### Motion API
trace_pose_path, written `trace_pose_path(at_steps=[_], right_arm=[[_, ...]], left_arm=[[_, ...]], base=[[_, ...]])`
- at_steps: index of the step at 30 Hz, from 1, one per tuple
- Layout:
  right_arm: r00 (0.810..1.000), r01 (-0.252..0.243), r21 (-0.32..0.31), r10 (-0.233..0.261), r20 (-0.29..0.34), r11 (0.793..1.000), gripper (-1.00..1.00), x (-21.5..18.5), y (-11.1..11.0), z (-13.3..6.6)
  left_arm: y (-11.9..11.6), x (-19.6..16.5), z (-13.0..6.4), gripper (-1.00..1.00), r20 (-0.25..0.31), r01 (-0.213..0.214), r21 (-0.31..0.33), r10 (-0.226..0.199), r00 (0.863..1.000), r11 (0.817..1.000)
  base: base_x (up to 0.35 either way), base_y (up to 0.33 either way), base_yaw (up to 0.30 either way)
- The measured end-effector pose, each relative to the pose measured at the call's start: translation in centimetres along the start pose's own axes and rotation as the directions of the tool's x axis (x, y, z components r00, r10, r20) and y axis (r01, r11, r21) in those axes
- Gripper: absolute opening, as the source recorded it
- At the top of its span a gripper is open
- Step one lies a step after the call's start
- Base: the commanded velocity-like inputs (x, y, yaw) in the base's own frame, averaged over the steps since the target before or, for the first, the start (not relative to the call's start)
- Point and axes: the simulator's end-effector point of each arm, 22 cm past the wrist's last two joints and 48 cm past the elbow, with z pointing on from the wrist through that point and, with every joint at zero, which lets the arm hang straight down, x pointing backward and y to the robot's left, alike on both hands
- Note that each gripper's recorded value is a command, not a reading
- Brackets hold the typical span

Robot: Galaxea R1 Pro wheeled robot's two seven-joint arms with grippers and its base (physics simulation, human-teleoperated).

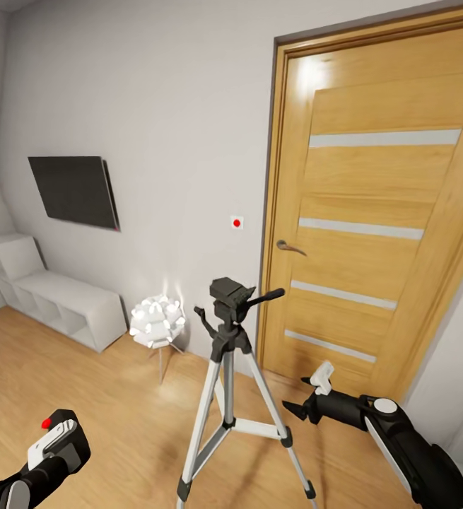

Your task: Attach the digital camera to the camera tripod in the bedroom.

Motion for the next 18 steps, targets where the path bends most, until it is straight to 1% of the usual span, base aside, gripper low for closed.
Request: trace_pose_path(at_steps=[3,8,10,11,13,18], right_arm=[[1.0,-0.001,-0.003,0.001,0.001,1.0,1.0,0.0,0.2,0.1],[1.0,-0.004,-0.016,0.004,0.004,1.0,1.0,-0.1,0.9,0.6],[1.0,0.0,-0.028,0.0,0.0,1.0,1.0,0.0,1.4,0.9],[1.0,0.008,-0.044,-0.008,-0.008,0.999,1.0,0.2,2.2,1.2],[1.0,0.016,-0.062,-0.017,-0.016,0.998,1.0,0.4,2.9,1.5],[0.999,0.026,-0.084,-0.029,-0.026,0.996,1.0,0.6,3.9,1.9]], left_arm=[[0.0,0.0,0.0,-1.0,-0.001,0.0,0.0,0.0,1.0,1.0],[0.0,0.0,0.0,-1.0,-0.003,-0.001,-0.001,0.001,1.0,1.0],[0.1,0.0,0.0,-1.0,-0.003,-0.001,-0.001,0.001,1.0,1.0],[0.1,0.0,0.0,-1.0,-0.003,-0.001,-0.002,0.001,1.0,1.0],[0.1,0.0,0.0,-1.0,-0.003,-0.001,-0.002,0.001,1.0,1.0],[0.1,0.0,0.0,-1.0,-0.003,-0.002,-0.002,0.002,1.0,1.0]], base=[[0.128,0.02,0.0],[0.054,0.009,0.0],[0.022,0.003,0.0],[0.013,0.002,0.0],[0.01,0.002,0.0],[0.005,0.001,0.0]])
